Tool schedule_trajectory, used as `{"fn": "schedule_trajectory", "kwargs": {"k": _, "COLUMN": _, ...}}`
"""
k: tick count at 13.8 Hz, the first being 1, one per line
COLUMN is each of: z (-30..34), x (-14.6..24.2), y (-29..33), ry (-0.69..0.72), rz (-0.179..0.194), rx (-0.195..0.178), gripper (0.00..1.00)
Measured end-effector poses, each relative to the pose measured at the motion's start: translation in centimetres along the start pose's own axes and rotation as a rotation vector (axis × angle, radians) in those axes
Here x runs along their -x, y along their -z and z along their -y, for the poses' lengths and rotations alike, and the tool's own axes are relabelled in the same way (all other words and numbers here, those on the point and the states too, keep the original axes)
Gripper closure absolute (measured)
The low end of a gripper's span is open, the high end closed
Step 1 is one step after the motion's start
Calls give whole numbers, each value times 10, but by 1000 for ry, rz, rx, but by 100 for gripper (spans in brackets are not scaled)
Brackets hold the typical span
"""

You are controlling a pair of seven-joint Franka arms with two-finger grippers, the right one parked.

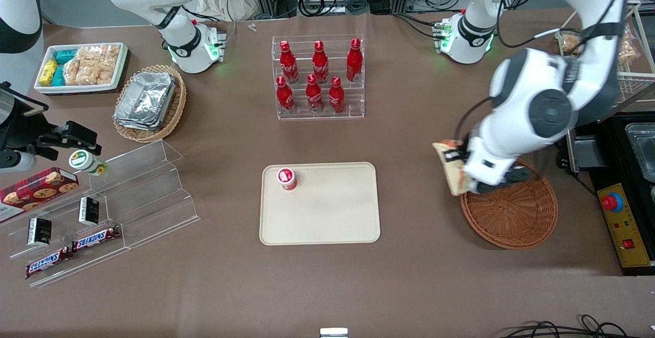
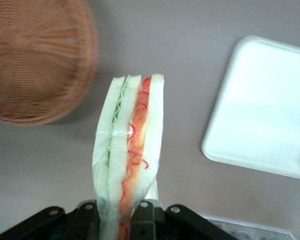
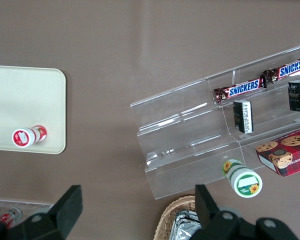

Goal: Place sandwich from basket to tray
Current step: 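Lift the sandwich with the left gripper and carry it toward the cream tray, then lower the sandwich onto the tray beside the red cup and open the left gripper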

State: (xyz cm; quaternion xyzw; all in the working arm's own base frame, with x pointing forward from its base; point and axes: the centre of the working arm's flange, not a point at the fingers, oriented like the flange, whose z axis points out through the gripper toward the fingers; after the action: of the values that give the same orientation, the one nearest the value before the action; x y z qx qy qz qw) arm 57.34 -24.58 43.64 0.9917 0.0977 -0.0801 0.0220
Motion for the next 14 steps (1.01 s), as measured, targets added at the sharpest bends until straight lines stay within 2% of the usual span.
{"fn": "schedule_trajectory", "kwargs": {"k": 3, "z": -79, "x": 29, "y": -54, "ry": -139, "rz": -7, "rx": 19, "gripper": 80}}
{"fn": "schedule_trajectory", "kwargs": {"k": 5, "z": -107, "x": 33, "y": -94, "ry": -188, "rz": -22, "rx": 29, "gripper": 80}}
{"fn": "schedule_trajectory", "kwargs": {"k": 8, "z": -117, "x": 11, "y": -141, "ry": -184, "rz": -101, "rx": 47, "gripper": 80}}
{"fn": "schedule_trajectory", "kwargs": {"k": 9, "z": -118, "x": 5, "y": -154, "ry": -190, "rz": -115, "rx": 47, "gripper": 80}}
{"fn": "schedule_trajectory", "kwargs": {"k": 11, "z": -124, "x": 5, "y": -173, "ry": -213, "rz": -122, "rx": 48, "gripper": 80}}
{"fn": "schedule_trajectory", "kwargs": {"k": 14, "z": -139, "x": 9, "y": -188, "ry": -233, "rz": -134, "rx": 72, "gripper": 80}}
